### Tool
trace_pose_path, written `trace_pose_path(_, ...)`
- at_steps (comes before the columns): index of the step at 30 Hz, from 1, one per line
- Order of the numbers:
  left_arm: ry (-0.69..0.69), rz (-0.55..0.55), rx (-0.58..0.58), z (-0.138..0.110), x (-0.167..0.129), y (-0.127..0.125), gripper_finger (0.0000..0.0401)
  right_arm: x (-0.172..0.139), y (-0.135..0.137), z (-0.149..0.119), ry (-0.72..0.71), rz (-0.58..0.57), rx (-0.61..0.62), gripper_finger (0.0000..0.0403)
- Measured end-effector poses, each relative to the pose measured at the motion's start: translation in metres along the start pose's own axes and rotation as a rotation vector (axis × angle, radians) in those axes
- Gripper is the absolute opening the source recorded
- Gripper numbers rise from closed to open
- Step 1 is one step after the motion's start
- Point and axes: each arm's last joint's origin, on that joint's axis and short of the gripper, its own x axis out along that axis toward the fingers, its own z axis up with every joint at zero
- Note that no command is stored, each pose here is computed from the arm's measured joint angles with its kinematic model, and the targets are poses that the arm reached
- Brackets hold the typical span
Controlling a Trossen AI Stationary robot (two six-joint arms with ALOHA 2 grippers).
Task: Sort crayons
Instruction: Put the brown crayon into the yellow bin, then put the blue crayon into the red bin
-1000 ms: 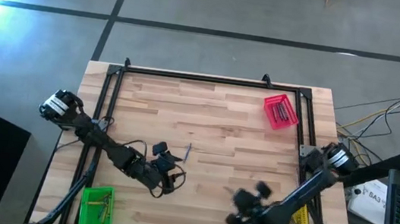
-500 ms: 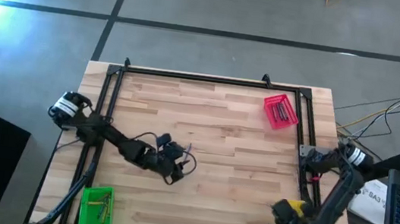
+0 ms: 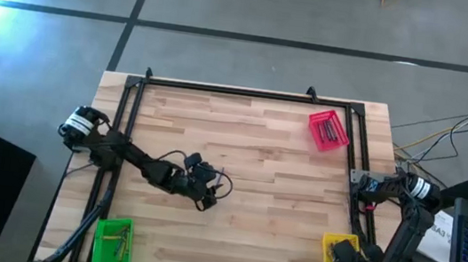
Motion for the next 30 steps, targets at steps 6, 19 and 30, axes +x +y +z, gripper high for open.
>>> trace_pose_path(6, 0.052, -0.008, 0.011, -0.008, 0.012, 0.003, 0.0223, 0.003, -0.003, 0.003, -0.041, -0.064, -0.024, 0.0151)
trace_pose_path(19, 0.058, 0.097, -0.052, -0.01, 0.033, 0.021, 0.0213, -0.001, -0.001, 0.01, -0.069, -0.047, 0.048, 0.0155)
trace_pose_path(30, 0.134, 0.058, -0.024, -0.02, 0.045, 0.023, 0.0057, -0.002, 0.005, 0.019, -0.149, 0.009, 0.075, 0.0153)
